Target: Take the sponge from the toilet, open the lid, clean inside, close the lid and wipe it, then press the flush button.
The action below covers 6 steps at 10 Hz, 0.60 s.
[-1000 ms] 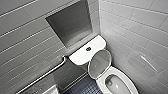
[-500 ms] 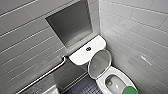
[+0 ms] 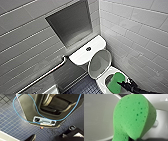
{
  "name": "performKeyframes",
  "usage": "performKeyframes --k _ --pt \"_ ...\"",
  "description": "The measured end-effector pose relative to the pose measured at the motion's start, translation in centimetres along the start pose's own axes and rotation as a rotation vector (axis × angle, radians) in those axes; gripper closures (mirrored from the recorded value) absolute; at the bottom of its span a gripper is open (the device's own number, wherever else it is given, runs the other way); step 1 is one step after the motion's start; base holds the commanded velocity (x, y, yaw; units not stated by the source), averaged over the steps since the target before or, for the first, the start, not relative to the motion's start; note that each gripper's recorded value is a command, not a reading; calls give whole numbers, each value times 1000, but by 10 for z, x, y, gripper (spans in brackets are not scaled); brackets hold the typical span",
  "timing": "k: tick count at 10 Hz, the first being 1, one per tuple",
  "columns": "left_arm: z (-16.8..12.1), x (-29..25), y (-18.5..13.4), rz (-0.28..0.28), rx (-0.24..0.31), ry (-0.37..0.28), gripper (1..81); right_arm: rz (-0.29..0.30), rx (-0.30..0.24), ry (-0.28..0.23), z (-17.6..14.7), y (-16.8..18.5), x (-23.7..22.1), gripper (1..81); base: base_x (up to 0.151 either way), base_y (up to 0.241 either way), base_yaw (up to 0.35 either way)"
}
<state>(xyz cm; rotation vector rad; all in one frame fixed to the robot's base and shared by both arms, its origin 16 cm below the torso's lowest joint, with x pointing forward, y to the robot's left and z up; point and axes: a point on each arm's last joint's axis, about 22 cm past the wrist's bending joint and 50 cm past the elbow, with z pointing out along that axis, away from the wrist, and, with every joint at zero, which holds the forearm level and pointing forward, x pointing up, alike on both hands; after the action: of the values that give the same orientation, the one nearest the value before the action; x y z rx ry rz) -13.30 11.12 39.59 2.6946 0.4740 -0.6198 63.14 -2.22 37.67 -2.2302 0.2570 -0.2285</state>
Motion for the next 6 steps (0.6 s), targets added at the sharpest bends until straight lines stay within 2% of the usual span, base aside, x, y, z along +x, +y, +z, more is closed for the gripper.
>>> performKeyframes --k 1,3,5,6 --pt "0 0 0 0 0 -1 10 -29 -6 0 11 -9 22 811 0 0 0" --pt "0 0 0 0 0 0 10 -64 -28 -50 33 -23 38 811 0 0 0" --pt "0 0 0 0 1 0 10 -85 -47 -37 48 -31 59 811 0 0 0" --pt "0 0 0 0 1 0 10 -85 -82 -37 51 -18 61 811 0 0 0"
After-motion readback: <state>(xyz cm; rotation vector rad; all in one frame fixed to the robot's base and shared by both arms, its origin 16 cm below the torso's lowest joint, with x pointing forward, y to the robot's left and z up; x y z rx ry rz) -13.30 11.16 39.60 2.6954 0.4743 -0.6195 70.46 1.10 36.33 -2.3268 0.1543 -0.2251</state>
